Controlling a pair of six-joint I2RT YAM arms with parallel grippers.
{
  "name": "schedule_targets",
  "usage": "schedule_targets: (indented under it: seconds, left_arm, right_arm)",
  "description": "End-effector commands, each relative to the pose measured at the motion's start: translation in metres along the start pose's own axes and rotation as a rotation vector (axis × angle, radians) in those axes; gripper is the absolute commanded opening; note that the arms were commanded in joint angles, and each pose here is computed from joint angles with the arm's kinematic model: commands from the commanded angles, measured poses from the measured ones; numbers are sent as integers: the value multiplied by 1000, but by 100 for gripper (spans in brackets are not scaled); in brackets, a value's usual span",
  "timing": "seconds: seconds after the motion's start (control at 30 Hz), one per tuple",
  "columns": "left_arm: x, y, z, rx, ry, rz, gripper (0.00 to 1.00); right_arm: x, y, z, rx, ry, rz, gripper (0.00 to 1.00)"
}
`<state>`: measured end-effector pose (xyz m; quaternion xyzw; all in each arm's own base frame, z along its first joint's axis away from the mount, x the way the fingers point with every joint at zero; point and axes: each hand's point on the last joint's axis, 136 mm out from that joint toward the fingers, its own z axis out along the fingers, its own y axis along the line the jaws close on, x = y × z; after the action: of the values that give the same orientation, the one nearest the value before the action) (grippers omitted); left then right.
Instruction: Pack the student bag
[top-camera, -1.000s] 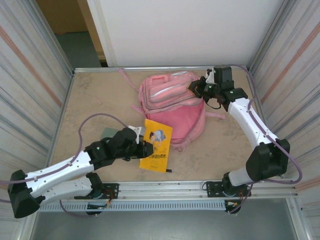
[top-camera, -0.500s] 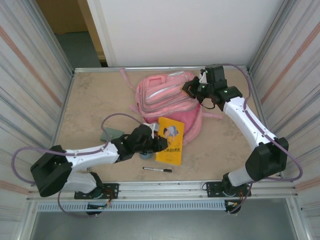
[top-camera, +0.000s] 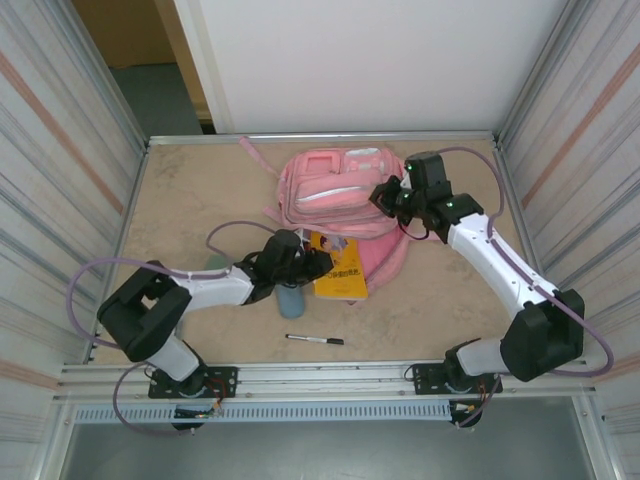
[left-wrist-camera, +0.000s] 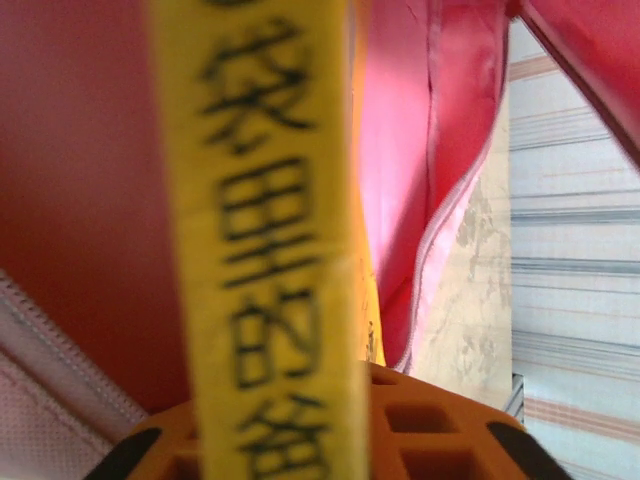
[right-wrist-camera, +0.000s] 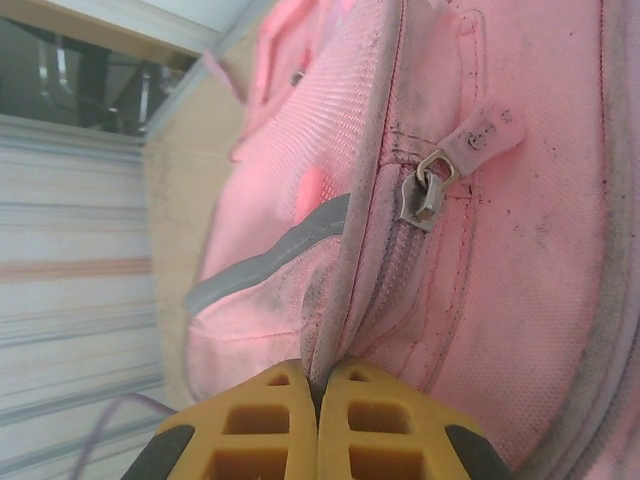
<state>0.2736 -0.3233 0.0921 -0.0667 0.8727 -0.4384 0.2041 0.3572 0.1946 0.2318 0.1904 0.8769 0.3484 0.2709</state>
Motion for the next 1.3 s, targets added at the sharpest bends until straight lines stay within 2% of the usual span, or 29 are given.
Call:
schedule_targets:
  seconds: [0.0,0.1,0.2,0.27,0.47,0.63,0.87,0.97,1.07,1.17,1.27]
  left_arm:
    - [-27,-25,4,30,-54,70,23]
    - [-30,-9,11,-33,-32,58,25]
    - [-28,0,14,-52,3,68,40]
    - [-24,4,9,-79,26,75,45]
    - [-17,26,-35,-235,31,107,54]
    - [-9,36,-70,-291,70,98,63]
    - [11,35,-112,-333,147,148,64]
    - [11,27,-128,-316,124,152,65]
    - [4,10,-130,-254,99,185,65]
    - [-9,5,-123,-269,77,262,67]
    - [-15,-10,-106,-240,149,399,66]
  right_arm:
    - [3,8,-9,-2,-62,-147,0]
    - [9,-9,1,35,-49,-140,0]
    - [14,-21,10,51,-26,-133,0]
    - [17,-28,15,67,-2,-127,0]
    - [13,-40,26,70,41,-104,0]
    - [10,-46,34,68,60,-96,0]
    - [14,-50,41,52,132,-97,0]
    - [16,-50,41,44,157,-98,0]
    - [16,-45,43,17,182,-80,0]
    - [19,-32,43,-39,232,-56,0]
    - [18,-20,41,-77,254,-36,0]
